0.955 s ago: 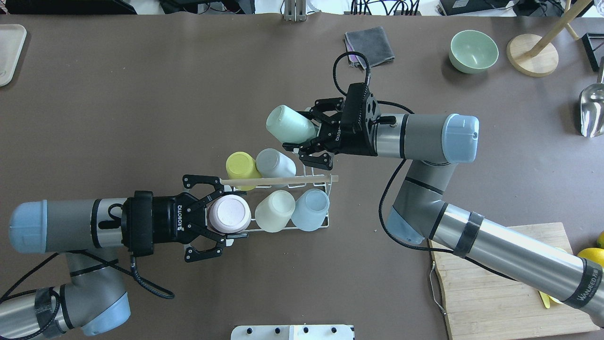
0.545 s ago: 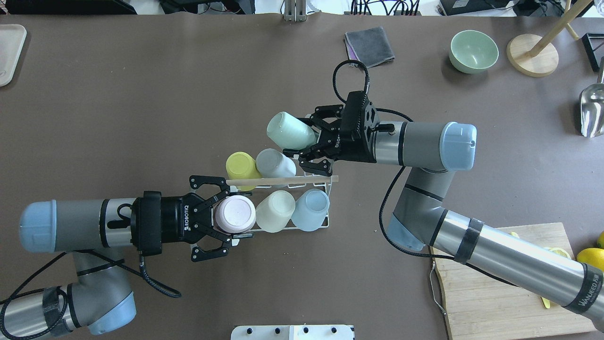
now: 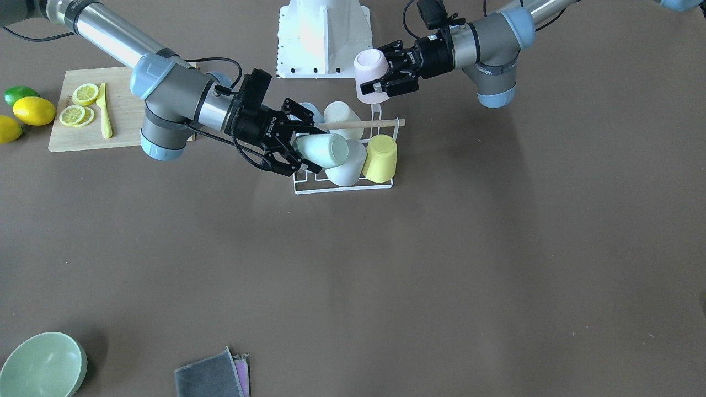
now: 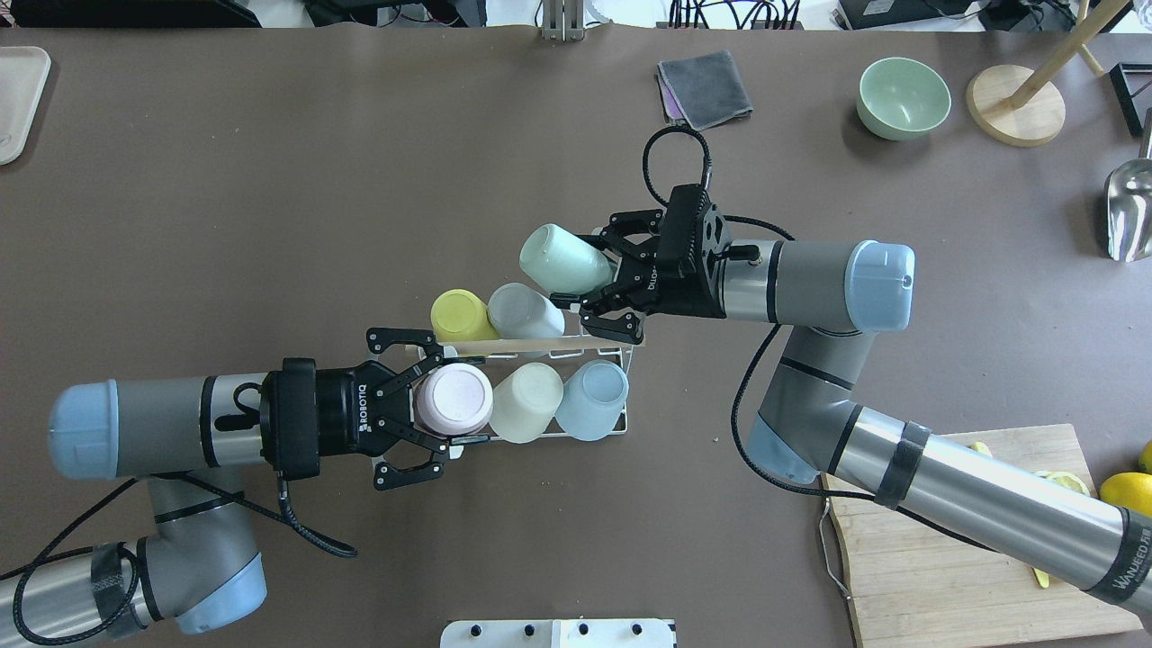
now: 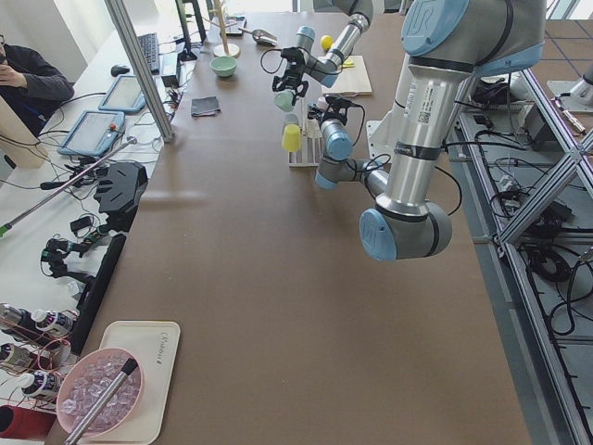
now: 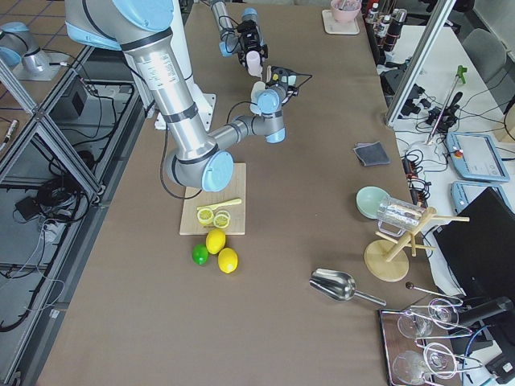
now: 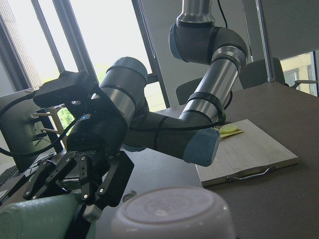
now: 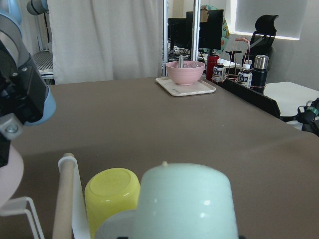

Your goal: Place cup on cup holder

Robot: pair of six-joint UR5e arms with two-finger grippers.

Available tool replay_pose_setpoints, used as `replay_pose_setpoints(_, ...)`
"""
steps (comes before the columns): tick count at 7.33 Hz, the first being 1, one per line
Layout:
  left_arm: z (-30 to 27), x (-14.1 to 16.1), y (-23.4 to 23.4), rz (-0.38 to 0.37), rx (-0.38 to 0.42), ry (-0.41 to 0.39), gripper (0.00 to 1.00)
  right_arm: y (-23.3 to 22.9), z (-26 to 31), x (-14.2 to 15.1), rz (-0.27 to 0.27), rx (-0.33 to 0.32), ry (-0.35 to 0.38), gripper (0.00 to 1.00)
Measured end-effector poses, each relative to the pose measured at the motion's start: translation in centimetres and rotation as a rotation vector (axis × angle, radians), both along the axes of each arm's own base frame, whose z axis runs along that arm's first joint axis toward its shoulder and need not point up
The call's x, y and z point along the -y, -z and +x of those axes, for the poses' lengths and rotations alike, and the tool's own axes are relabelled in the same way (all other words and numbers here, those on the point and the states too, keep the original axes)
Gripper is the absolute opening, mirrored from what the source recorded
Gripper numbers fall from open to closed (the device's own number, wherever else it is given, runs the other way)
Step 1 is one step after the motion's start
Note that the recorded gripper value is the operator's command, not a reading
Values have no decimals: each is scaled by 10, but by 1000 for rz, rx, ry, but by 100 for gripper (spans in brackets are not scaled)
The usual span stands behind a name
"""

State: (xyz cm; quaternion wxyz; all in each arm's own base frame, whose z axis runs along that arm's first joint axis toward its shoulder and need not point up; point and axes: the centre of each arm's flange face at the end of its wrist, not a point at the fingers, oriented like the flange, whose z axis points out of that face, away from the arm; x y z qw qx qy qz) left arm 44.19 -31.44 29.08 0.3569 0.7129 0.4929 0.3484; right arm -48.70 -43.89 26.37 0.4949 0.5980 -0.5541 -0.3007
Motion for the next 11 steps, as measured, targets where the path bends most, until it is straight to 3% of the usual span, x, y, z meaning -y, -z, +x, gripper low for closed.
replay_pose_setpoints(3, -1, 4, -1, -12, -12, 27, 42, -11, 7, -5, 6, 10, 5, 42)
replay_pose_setpoints(4, 1, 6, -4, -17, -11, 35, 43, -13, 9, -7, 7, 13, 6, 99)
replay_pose_setpoints(8, 4, 9, -11, -24, -15, 49, 46, -19, 15, -8, 5, 22, 7, 100)
replay_pose_setpoints(9, 4, 10, -11, -29, -17, 57, 99, -19, 20, -4, 8, 22, 5, 100)
replay_pose_setpoints(11, 5, 11, -11, -34, -22, 64, 99, -25, 48, 7, 21, -12, 33, 100)
